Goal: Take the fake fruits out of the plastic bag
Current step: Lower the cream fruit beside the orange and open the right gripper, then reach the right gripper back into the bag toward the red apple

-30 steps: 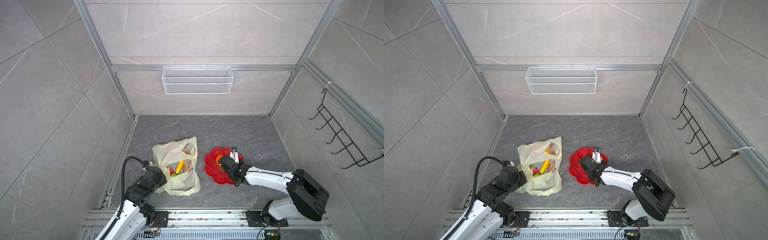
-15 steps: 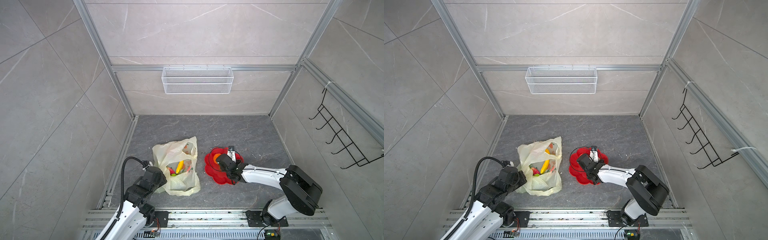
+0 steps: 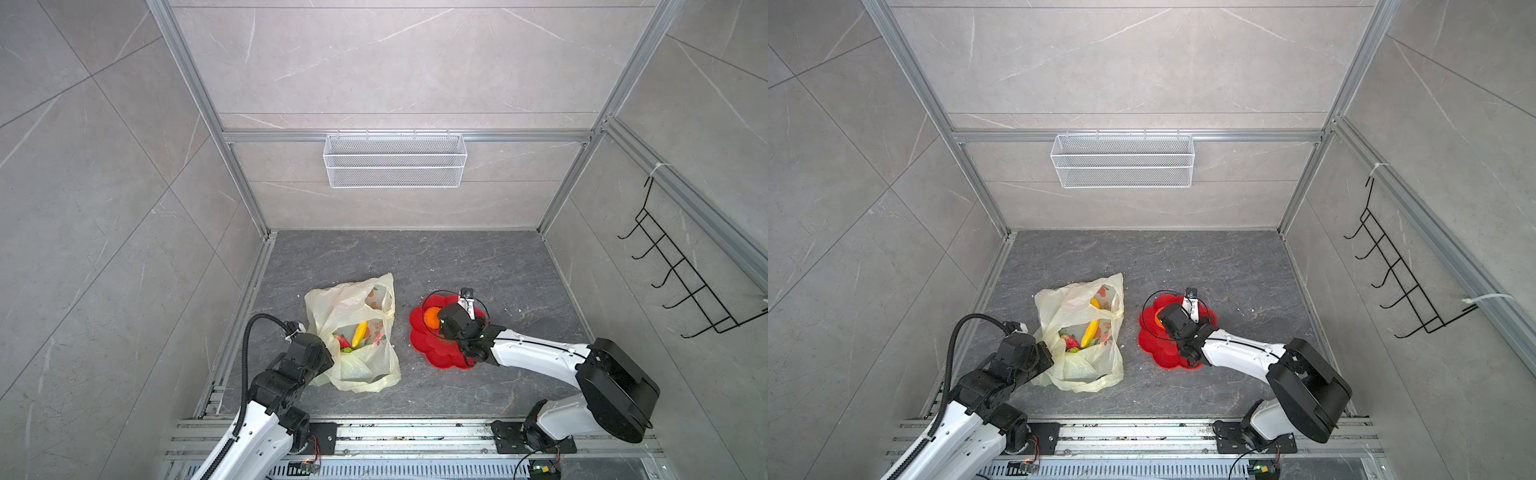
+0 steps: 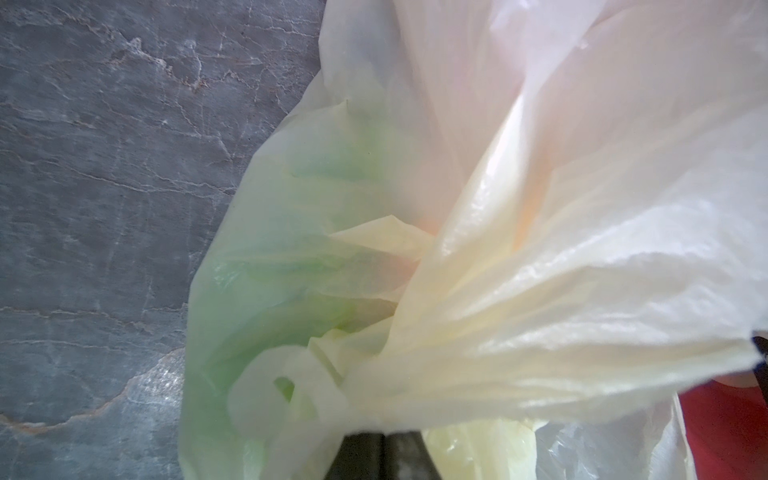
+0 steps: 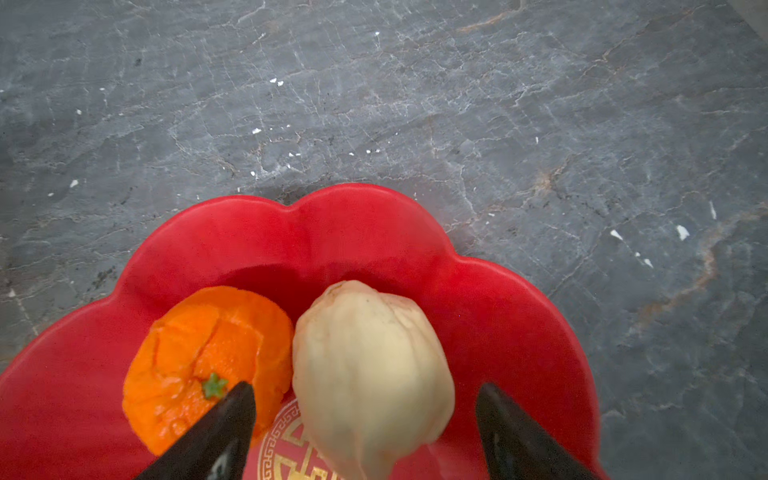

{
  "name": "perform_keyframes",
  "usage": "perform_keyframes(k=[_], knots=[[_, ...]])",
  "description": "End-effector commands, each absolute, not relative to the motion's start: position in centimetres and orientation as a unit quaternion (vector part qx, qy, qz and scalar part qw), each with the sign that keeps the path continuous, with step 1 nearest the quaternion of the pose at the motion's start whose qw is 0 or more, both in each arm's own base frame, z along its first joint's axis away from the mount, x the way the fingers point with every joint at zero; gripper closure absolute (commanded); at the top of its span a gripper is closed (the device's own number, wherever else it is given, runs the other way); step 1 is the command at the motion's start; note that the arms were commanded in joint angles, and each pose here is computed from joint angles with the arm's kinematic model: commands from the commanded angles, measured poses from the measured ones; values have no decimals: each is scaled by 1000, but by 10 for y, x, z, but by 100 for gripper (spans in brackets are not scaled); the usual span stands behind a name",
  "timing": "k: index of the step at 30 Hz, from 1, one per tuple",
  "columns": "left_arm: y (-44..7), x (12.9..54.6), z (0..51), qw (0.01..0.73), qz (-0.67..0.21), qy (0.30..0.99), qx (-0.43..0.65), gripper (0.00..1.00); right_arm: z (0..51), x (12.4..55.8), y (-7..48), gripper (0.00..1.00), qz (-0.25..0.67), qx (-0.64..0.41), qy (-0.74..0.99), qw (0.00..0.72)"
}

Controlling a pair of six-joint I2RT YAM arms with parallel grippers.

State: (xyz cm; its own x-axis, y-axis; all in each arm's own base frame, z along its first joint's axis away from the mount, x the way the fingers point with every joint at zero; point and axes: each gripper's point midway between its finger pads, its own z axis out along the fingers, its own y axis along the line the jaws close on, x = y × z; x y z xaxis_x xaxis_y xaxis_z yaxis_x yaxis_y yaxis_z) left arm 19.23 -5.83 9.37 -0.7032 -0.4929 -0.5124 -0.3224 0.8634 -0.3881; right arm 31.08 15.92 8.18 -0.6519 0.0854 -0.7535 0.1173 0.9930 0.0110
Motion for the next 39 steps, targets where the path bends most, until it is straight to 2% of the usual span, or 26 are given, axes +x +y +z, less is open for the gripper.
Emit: perform_keyframes(k=[1,6,10,15,22,30,34,39], knots=[[-58,193,95,317,-131,914,-218,100,100,305,152,16,-24,63,906,419],[-55,194,99,322,-125,913,-217,100,157,290,177,18,3,4,884,468],[-50,194,101,328,-113,912,-219,100,187,266,240,22,106,-71,872,472],[-45,187,100,319,-106,911,-239,100,186,229,344,26,255,-166,865,398],[-43,188,97,296,-85,916,-257,100,169,216,431,29,361,-186,858,313],[-54,215,121,325,-97,911,-235,100,133,247,474,32,335,-162,885,281],[-55,225,132,337,-98,909,-222,100,112,275,476,33,342,-91,901,252],[-65,239,128,341,-146,901,-224,100,90,299,483,33,336,-14,916,217]])
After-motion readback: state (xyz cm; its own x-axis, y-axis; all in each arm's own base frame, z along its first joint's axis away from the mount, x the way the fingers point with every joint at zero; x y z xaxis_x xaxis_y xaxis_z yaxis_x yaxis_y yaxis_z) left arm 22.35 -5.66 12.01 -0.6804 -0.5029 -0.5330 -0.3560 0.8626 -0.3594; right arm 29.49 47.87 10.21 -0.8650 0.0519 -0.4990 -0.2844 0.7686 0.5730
